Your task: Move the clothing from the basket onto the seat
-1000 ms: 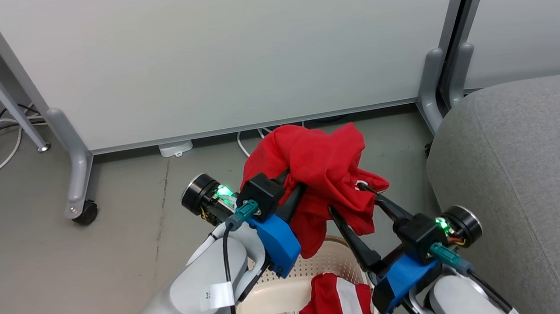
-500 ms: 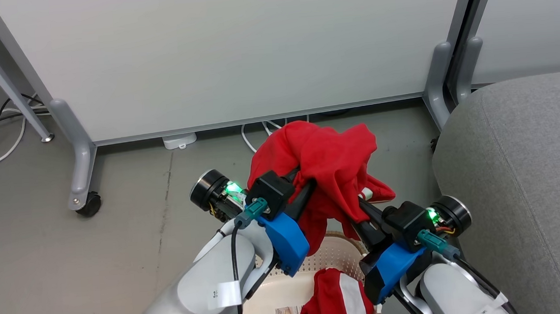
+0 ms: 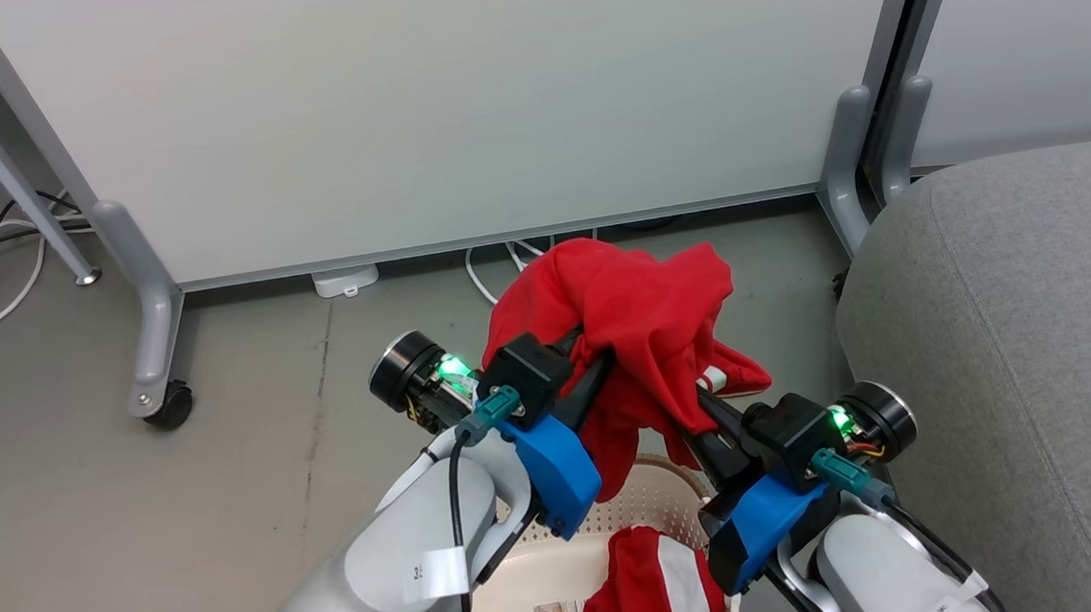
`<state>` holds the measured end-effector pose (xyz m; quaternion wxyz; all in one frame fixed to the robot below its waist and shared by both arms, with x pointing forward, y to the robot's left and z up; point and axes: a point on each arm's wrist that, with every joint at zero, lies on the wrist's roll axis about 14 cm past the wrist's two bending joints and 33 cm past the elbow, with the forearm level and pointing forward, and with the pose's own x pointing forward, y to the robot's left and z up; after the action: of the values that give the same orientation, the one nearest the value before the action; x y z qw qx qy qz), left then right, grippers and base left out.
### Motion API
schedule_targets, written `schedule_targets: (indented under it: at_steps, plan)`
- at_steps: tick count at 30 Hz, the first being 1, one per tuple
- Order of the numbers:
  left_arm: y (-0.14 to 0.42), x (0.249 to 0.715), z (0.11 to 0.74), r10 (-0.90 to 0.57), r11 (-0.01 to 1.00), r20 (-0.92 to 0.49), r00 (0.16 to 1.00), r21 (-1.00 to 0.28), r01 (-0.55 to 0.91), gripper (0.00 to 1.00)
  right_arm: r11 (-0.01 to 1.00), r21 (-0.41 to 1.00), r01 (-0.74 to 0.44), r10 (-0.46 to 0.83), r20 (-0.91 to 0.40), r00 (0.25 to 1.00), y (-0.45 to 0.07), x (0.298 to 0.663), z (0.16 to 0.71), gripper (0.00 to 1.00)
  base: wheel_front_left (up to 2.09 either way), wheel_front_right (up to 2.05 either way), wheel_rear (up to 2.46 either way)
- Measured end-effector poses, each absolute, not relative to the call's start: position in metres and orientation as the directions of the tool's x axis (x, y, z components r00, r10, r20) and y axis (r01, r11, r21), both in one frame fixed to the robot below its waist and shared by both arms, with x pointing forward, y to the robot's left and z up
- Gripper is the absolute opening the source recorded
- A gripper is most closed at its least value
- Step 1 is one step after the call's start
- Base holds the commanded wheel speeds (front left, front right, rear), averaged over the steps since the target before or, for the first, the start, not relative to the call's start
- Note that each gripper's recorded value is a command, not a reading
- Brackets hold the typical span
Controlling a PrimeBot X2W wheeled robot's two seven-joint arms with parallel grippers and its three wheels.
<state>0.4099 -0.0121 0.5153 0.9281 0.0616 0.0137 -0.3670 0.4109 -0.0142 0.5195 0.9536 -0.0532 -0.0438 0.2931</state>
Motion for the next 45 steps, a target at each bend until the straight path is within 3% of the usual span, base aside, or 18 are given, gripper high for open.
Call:
schedule_targets:
  at_steps: [3, 4, 5, 28, 45]
  plan:
    - [-0.012, 0.41, 0.515, -0.679, 0.724, -0.072, 0.731, 0.104, 0.682, 0.0, 0.823, -0.127, -0.554, 0.564, 0.053, 0.824, -0.014, 0.411, 0.52, 0.0, 0.0, 0.0, 0.0]
    - [-0.011, 0.41, 0.514, -0.676, 0.726, -0.074, 0.733, 0.103, 0.68, 0.06, 0.823, -0.126, -0.554, 0.563, 0.053, 0.825, -0.014, 0.411, 0.52, 0.0, 0.0, 0.0, 0.0]
    - [-0.01, 0.411, 0.513, -0.671, 0.731, -0.077, 0.737, 0.097, 0.676, 1.0, 0.823, -0.125, -0.554, 0.563, 0.053, 0.824, -0.014, 0.411, 0.52, 0.0, 0.0, 0.0, 0.0]
    - [-0.022, 0.418, 0.507, -0.689, 0.716, -0.081, 0.72, 0.08, 0.694, 1.0, 0.862, -0.098, -0.498, 0.504, 0.053, 0.862, -0.037, 0.417, 0.516, 0.0, 0.0, 0.0, 0.0]
    - [-0.073, 0.425, 0.493, -0.788, 0.609, -0.075, 0.611, 0.05, 0.791, 1.0, 0.965, -0.086, -0.247, 0.253, 0.068, 0.965, -0.135, 0.432, 0.517, 0.0, 0.0, 0.0, 0.0]
